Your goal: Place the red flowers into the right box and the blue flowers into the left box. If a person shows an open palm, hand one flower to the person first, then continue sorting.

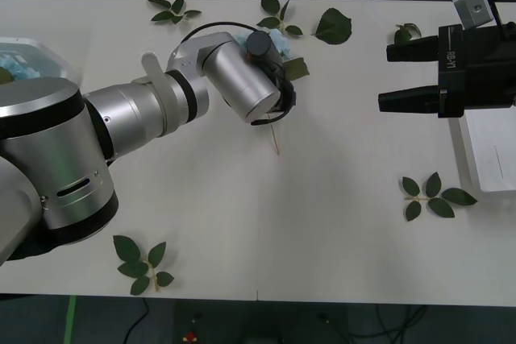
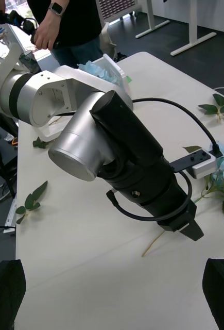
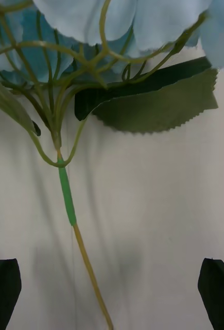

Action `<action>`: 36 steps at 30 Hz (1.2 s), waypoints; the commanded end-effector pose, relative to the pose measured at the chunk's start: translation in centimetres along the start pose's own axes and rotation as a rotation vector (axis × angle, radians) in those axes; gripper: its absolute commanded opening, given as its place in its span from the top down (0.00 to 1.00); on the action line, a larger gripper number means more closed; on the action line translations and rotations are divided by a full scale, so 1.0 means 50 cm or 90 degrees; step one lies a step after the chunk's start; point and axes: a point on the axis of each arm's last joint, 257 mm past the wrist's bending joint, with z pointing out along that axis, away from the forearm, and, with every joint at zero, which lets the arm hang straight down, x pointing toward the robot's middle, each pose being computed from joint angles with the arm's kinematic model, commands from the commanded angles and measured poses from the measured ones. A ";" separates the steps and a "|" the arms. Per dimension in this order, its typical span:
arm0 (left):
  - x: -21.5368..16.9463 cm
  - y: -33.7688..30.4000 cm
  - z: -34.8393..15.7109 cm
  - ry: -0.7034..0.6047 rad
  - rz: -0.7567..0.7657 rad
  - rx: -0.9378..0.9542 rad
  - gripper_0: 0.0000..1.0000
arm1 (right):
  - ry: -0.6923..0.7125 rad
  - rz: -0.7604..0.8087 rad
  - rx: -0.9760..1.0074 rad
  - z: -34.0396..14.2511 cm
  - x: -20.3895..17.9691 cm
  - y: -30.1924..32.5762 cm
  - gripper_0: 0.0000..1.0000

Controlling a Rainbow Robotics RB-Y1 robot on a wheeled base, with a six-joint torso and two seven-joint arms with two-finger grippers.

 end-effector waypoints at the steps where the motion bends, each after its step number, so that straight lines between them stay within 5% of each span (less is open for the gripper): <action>1: 0.041 -0.030 0.012 0.001 0.067 0.012 0.00 | -0.022 -0.022 -0.022 0.007 -0.017 0.031 0.00; 17: 0.059 0.004 0.028 -0.014 0.150 -0.023 0.00 | -0.023 -0.019 -0.022 0.008 -0.013 0.031 0.00; 18: 0.055 0.003 0.027 -0.017 0.154 -0.024 0.10 | -0.023 -0.019 -0.022 0.008 -0.013 0.031 0.00; 20: 0.051 0.003 0.027 -0.023 0.166 -0.027 0.78 | -0.023 -0.019 -0.022 0.008 -0.013 0.031 0.00; 21: 0.051 0.005 0.027 -0.024 0.167 -0.028 1.00 | -0.023 -0.019 -0.022 0.008 -0.013 0.031 0.00; 36: 0.030 0.012 0.025 -0.040 0.171 -0.025 1.00 | -0.023 -0.019 -0.022 0.008 -0.013 0.031 0.00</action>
